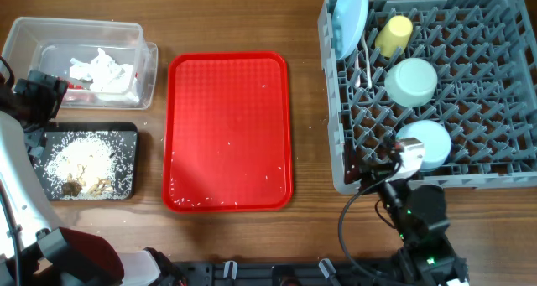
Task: Sort waste into correct bins and load items into the dishwasher rack
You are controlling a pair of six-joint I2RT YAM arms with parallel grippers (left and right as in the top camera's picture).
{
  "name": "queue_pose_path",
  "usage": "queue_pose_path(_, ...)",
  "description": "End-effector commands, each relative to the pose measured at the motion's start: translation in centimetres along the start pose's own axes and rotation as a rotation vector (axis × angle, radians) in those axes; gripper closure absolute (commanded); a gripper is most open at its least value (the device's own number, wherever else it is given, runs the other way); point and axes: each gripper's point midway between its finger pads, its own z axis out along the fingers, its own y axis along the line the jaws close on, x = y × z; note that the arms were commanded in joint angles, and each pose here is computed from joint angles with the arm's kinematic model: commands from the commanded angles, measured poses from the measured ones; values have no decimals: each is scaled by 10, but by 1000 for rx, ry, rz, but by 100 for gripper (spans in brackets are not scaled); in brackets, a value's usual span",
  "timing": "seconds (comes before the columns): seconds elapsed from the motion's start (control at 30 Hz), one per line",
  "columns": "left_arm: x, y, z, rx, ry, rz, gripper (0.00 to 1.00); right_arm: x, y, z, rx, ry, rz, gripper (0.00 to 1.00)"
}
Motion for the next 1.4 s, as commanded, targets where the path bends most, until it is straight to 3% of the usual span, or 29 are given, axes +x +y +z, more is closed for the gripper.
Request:
queue_pose_path(0.0,-2,0,-2,7,-5,-3,0,-6,-7,-4,-2,-48,-6,0)
queue_pose_path(0.43,-2,0,-2,7,-5,-3,0,-44,-49,-31,167,-269,-49,0)
queue_pose_path(0.63,-2,0,-2,7,-5,-3,0,-45,-58,-34,235,-253,-255,0)
queue_pose_path(1.37,-2,0,-2,7,-5,-3,0,-45,-58,-34,235,-253,-255,0)
